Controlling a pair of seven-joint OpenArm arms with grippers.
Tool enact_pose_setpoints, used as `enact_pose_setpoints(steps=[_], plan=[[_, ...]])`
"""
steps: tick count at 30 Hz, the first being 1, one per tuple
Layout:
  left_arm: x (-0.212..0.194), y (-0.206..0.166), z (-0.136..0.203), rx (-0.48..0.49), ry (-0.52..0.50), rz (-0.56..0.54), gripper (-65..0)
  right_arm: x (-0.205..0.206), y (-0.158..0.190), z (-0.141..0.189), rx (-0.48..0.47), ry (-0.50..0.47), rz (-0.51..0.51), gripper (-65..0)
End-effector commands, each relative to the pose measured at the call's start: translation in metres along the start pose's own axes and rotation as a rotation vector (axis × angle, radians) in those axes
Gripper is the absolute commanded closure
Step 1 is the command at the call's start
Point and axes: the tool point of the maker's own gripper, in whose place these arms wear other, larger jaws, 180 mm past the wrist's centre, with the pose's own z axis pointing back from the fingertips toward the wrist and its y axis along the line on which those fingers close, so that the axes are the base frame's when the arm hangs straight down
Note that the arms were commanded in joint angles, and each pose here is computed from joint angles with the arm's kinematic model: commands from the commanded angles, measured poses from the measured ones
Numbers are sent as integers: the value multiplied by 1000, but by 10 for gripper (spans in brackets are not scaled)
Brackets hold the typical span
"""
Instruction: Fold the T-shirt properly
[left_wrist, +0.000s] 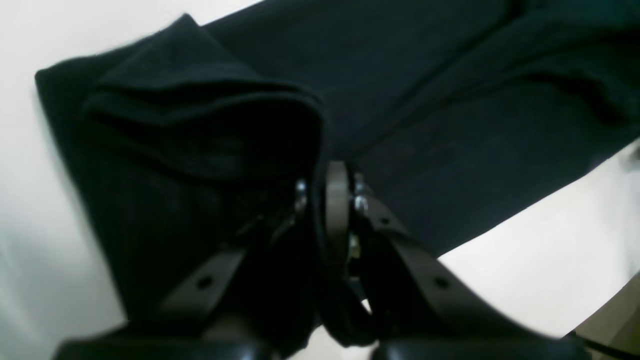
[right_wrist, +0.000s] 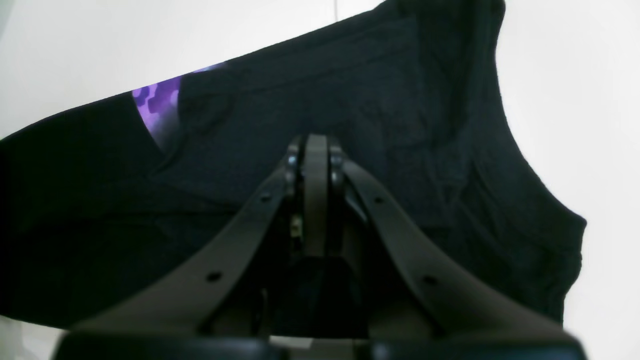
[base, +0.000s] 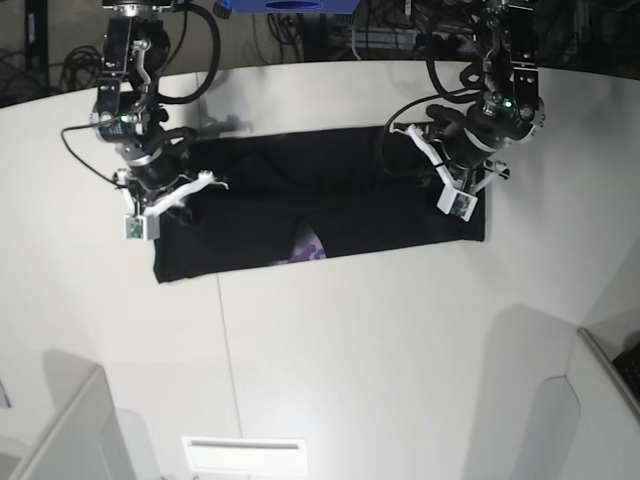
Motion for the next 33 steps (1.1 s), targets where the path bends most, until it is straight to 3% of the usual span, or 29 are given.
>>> enact_pose_setpoints(steps=[1, 16, 33], plan=[[13, -5, 2, -14, -43, -8, 0, 13, 1, 1, 5, -44, 5, 0], [37, -56, -18, -116, -76, -13, 0, 12, 1, 2, 3, -42, 7, 0], [45, -67, -35, -152, -72, 17, 0, 12, 0, 2, 1, -43, 7, 0]])
